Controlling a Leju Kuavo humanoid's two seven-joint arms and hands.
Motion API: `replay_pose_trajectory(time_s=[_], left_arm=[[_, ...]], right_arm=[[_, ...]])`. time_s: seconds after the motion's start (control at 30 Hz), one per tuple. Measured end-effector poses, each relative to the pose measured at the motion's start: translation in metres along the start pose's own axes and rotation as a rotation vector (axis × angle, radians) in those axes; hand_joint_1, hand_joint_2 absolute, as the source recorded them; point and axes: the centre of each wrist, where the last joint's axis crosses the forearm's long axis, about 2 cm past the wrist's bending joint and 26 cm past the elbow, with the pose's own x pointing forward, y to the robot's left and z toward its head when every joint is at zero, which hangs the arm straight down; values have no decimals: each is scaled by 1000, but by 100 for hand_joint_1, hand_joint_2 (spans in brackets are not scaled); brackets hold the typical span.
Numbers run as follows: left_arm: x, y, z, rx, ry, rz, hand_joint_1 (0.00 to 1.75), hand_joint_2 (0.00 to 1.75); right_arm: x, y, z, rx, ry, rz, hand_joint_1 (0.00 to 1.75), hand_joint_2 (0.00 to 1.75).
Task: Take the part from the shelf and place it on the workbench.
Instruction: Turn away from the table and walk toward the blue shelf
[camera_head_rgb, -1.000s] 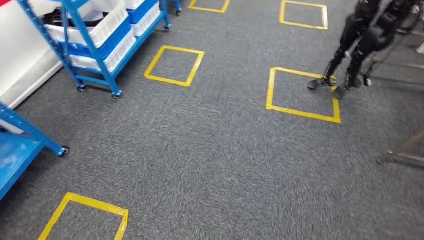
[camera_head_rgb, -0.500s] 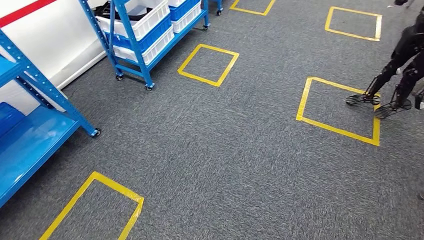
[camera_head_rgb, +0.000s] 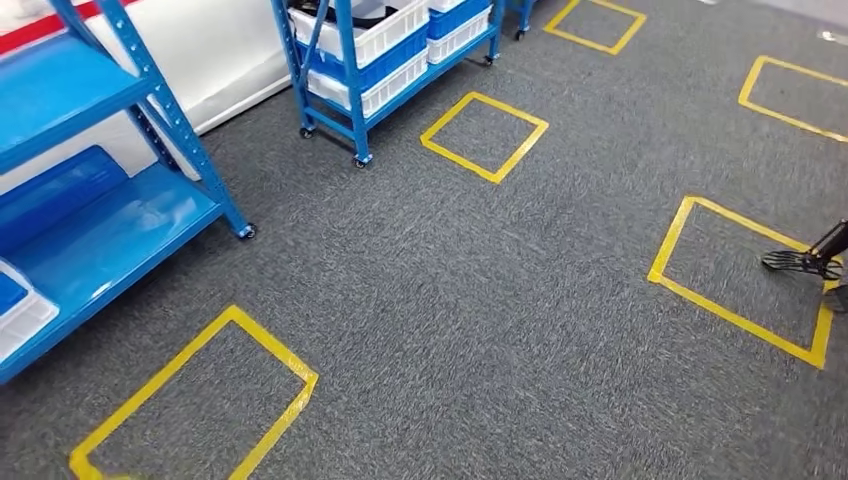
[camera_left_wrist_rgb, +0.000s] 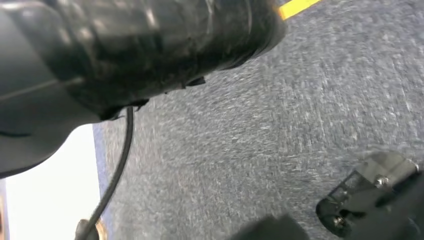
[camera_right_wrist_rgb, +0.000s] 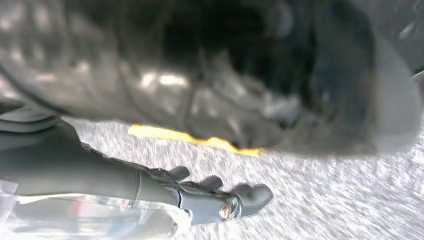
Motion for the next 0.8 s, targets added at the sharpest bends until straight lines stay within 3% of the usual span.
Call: replay_pose_trajectory(time_s=[0.8], left_arm=[[1,-1,0,-20,8,-21,0,0]], right_arm=[[-9,-3,0,19,13,-8,0,0]])
